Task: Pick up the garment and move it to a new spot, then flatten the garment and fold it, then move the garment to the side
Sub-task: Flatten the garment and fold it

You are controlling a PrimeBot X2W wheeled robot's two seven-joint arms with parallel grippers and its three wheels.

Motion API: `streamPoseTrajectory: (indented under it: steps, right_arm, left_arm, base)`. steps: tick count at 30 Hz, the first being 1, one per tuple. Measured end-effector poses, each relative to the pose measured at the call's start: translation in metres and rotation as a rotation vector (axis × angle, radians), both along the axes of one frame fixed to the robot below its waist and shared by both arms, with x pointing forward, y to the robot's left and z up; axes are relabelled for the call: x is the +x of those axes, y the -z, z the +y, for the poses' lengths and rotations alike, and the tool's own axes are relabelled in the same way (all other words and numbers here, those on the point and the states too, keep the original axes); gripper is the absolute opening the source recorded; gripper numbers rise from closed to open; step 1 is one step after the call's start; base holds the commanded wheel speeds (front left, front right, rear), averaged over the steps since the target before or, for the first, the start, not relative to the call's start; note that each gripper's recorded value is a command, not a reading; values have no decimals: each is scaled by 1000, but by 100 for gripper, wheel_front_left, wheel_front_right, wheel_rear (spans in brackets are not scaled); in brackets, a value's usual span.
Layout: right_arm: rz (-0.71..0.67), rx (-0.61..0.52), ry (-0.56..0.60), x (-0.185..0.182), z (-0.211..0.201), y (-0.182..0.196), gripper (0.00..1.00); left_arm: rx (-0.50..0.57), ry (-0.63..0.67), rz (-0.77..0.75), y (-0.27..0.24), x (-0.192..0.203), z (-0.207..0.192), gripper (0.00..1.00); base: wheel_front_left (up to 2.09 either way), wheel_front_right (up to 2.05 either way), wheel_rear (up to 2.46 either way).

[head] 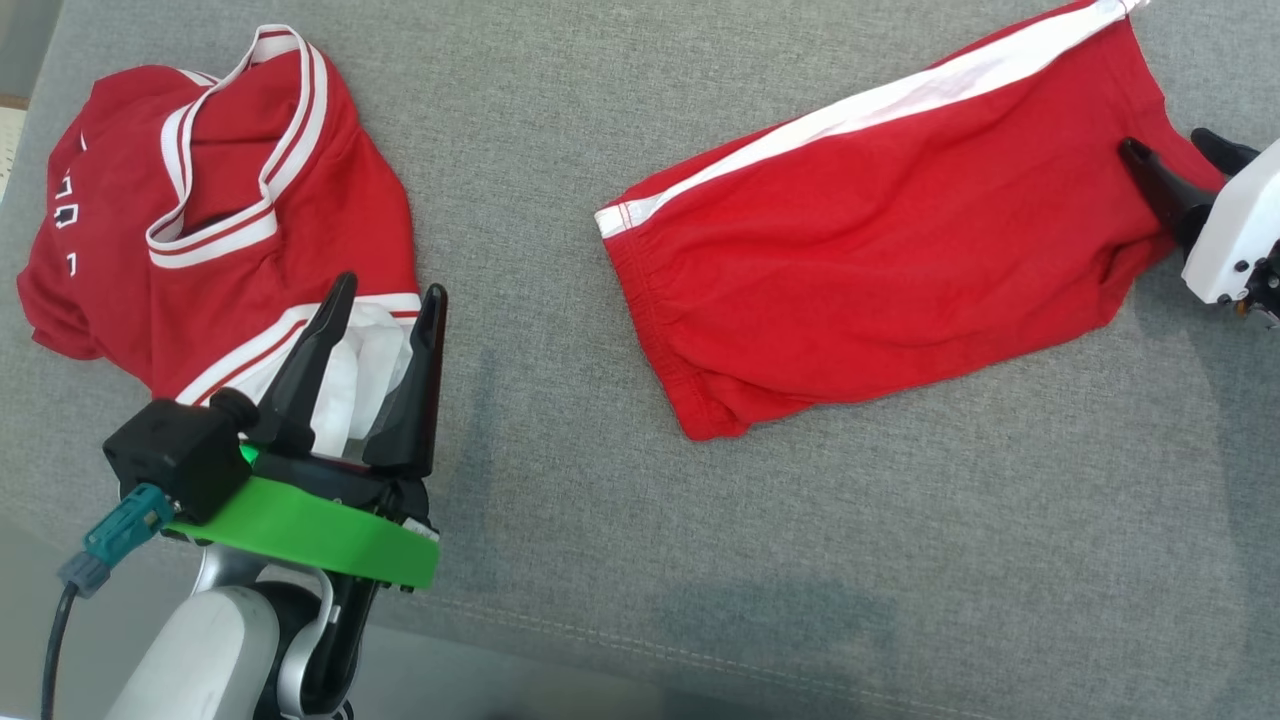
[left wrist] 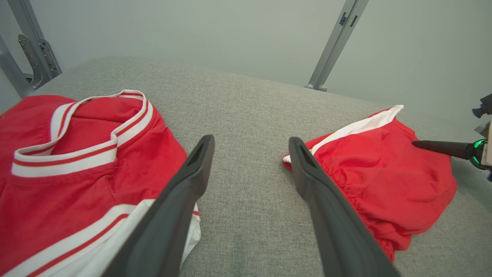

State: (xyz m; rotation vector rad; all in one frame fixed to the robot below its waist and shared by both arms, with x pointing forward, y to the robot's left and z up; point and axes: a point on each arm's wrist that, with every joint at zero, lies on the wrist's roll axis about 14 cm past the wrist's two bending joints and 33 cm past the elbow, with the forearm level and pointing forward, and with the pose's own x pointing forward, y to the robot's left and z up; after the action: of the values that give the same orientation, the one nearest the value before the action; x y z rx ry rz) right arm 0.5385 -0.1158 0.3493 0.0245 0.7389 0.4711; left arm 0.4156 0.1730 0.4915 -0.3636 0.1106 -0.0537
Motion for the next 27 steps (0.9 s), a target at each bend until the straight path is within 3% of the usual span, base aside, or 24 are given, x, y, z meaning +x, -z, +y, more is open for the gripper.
streamPoseTrajectory:
  steps: [1, 2, 4, 12, 27]
  right_arm:
    - [11, 5, 1, -1, 1, 1, 100]
    - [22, 8, 1, -2, 2, 3, 70]
    - [38, 26, 6, -3, 4, 3, 0]
    - [86, 122, 54, -9, 12, -1, 0]
    - [125, 264, 252, -53, -27, -11, 0]
  left_arm:
    - [2, 0, -3, -1, 0, 0, 100]
    - [5, 0, -3, 0, 0, 0, 100]
    - [7, -1, -1, 0, 0, 0, 100]
    - [-11, 4, 19, 6, -4, -5, 100]
    - [-72, 94, 54, 15, -9, -37, 100]
  base:
    - [0, 0, 0]
    - [0, 0, 0]
    - [0, 0, 0]
    - [0, 0, 0]
    - [0, 0, 0]
